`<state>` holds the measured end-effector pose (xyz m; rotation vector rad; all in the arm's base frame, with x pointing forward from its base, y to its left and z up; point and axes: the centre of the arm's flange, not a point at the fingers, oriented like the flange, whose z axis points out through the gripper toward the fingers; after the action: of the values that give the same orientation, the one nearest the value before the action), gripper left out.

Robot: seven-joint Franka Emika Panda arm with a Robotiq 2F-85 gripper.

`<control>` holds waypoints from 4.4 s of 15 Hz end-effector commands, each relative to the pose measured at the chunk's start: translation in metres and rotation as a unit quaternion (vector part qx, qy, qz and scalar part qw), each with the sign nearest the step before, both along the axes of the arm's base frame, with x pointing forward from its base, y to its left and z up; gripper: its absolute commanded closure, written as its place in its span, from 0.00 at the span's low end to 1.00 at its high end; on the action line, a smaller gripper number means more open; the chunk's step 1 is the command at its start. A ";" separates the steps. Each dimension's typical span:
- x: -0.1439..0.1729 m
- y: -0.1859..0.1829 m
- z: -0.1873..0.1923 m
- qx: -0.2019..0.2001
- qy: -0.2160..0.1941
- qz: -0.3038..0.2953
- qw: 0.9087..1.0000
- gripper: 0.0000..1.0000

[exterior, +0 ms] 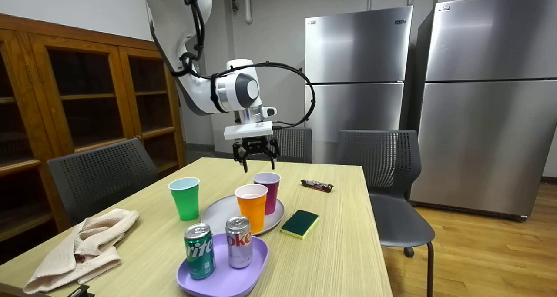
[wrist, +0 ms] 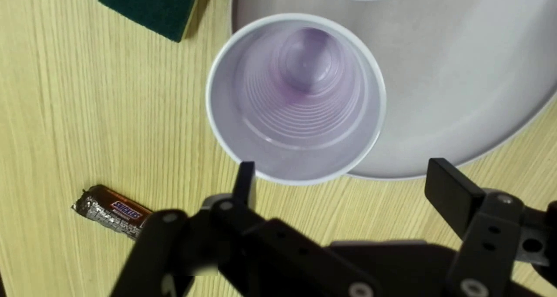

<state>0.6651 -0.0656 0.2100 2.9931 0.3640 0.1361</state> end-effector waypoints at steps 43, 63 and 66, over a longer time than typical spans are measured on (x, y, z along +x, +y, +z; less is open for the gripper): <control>-0.027 0.124 0.086 0.086 -0.079 0.199 0.973 0.00; -0.053 0.140 0.041 0.071 0.031 0.277 0.958 0.00; -0.056 0.144 0.033 0.059 0.040 0.284 0.956 0.00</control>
<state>0.6141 0.0731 0.2452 2.9511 1.2417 0.1364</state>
